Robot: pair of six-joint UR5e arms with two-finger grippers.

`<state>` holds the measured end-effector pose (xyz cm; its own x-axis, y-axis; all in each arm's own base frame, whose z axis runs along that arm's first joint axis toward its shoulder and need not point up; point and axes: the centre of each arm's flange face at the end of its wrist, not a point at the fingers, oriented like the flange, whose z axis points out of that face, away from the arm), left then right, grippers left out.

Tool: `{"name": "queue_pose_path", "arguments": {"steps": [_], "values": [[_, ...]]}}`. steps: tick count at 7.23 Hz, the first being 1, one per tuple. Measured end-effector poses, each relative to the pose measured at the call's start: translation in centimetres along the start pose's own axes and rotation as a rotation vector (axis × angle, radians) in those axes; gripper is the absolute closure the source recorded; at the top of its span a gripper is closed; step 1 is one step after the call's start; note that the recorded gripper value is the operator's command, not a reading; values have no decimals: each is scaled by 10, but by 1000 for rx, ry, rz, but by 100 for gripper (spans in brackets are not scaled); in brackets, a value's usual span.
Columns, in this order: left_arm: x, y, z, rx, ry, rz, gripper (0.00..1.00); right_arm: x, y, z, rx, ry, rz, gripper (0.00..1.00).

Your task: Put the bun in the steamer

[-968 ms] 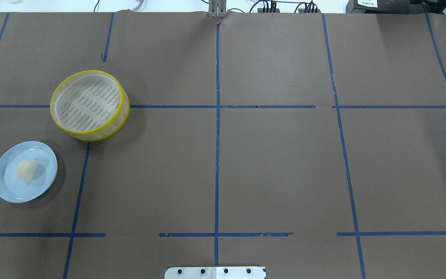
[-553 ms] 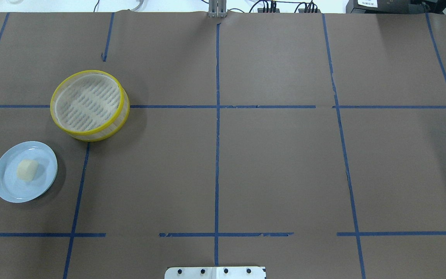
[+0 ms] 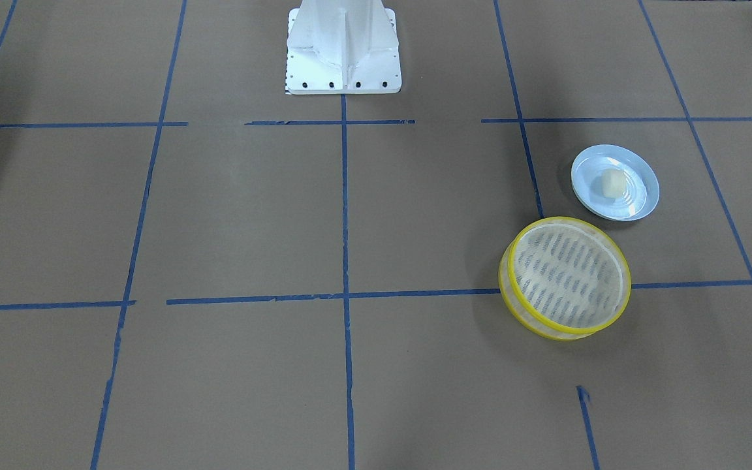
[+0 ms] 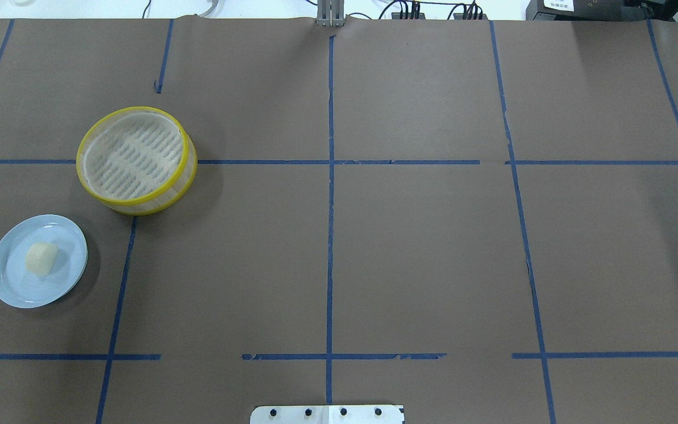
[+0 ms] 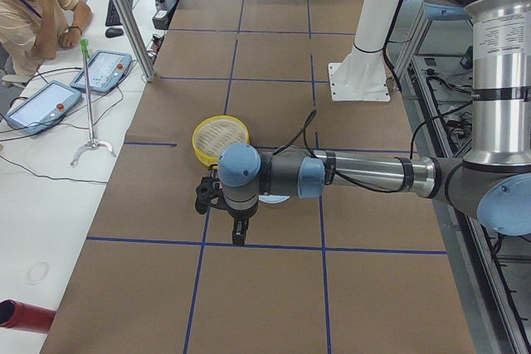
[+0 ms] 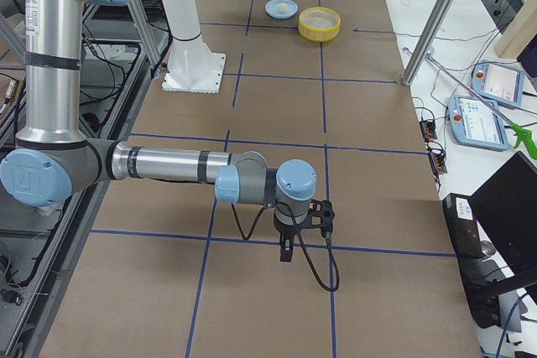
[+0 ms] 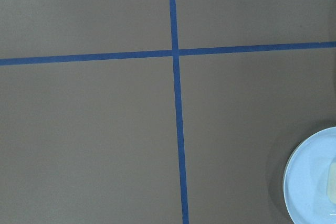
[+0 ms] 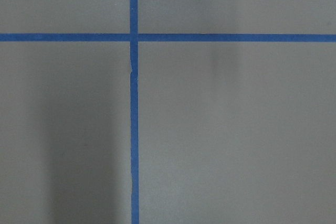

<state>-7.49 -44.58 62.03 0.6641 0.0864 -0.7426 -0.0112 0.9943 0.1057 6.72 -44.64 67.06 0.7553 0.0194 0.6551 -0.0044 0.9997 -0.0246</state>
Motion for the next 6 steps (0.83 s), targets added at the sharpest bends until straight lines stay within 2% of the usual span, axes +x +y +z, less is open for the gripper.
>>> {"name": "queue_pose_path", "arguments": {"steps": [3,6], "values": [[21,-9,24,43,10,99,0,0,0,0,0,0,0,0],[114,-19,74,66,83,7,0,0,0,0,0,0,0,0]]}}
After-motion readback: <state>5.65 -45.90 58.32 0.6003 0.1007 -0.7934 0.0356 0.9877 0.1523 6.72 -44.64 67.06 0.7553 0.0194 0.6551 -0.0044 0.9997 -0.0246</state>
